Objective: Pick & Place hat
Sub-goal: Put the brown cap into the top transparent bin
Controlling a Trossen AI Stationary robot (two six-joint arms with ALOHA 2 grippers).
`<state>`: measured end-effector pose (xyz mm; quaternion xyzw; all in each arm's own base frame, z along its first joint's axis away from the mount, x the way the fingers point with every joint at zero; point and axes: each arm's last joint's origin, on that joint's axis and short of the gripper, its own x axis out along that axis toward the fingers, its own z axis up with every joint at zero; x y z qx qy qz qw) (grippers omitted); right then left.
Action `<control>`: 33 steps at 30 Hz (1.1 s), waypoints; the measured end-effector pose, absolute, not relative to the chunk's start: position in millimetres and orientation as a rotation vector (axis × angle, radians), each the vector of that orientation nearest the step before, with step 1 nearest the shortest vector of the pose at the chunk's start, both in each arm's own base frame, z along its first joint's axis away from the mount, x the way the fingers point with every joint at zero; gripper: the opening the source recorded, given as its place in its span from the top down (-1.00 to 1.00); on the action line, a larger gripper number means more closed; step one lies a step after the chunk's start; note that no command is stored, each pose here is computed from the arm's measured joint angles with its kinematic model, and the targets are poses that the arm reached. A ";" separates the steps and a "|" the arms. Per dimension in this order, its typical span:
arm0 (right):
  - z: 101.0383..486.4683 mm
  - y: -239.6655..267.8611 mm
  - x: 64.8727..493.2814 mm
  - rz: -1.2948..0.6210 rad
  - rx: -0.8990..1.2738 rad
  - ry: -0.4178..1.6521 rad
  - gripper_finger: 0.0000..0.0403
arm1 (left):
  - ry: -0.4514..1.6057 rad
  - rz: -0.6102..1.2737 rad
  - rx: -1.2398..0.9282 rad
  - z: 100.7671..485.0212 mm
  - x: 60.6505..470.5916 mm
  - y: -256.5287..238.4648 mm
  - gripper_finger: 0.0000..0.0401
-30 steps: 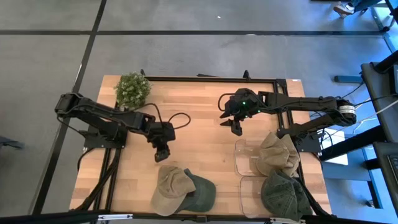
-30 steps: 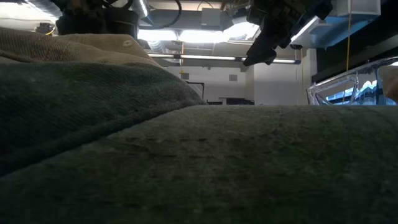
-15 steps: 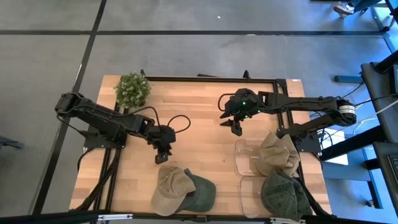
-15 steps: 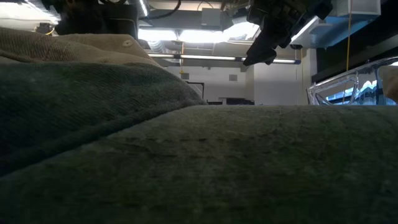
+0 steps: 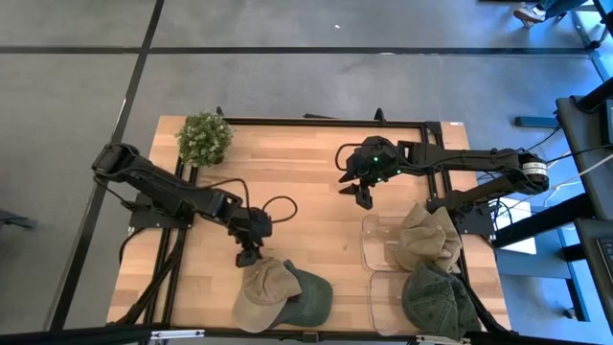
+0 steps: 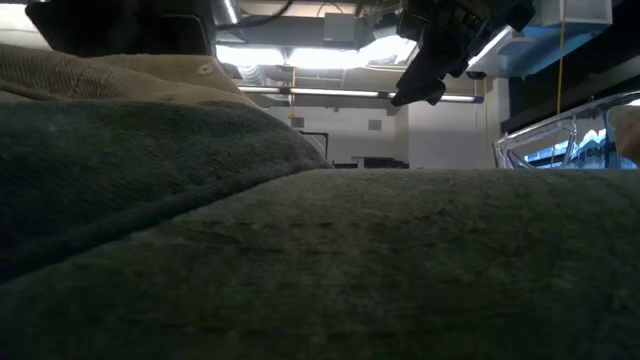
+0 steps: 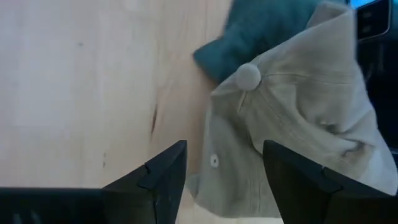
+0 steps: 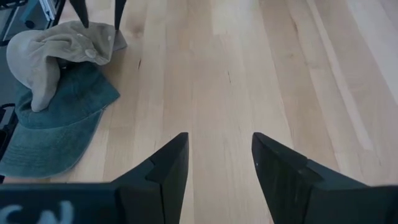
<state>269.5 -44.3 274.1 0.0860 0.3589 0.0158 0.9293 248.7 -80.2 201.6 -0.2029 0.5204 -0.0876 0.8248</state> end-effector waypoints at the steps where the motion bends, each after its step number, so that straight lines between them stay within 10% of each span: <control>1: 274.0 -44.3 269.5 0.032 0.176 0.735 0.12 | 1.115 -0.194 -0.434 198.4 250.6 -81.2 -0.01; 14: 274.3 -44.4 269.8 0.032 0.176 0.731 0.12 | 1.242 -0.210 -0.418 162.6 262.8 -89.5 0.16; 26: 274.3 -44.4 269.8 0.034 0.172 0.731 0.12 | 1.264 -0.205 -0.397 156.8 263.4 -89.3 0.95; 33: 274.3 -44.4 269.8 0.034 0.171 0.730 0.12 | 1.283 -0.200 -0.395 156.1 261.8 -88.8 0.99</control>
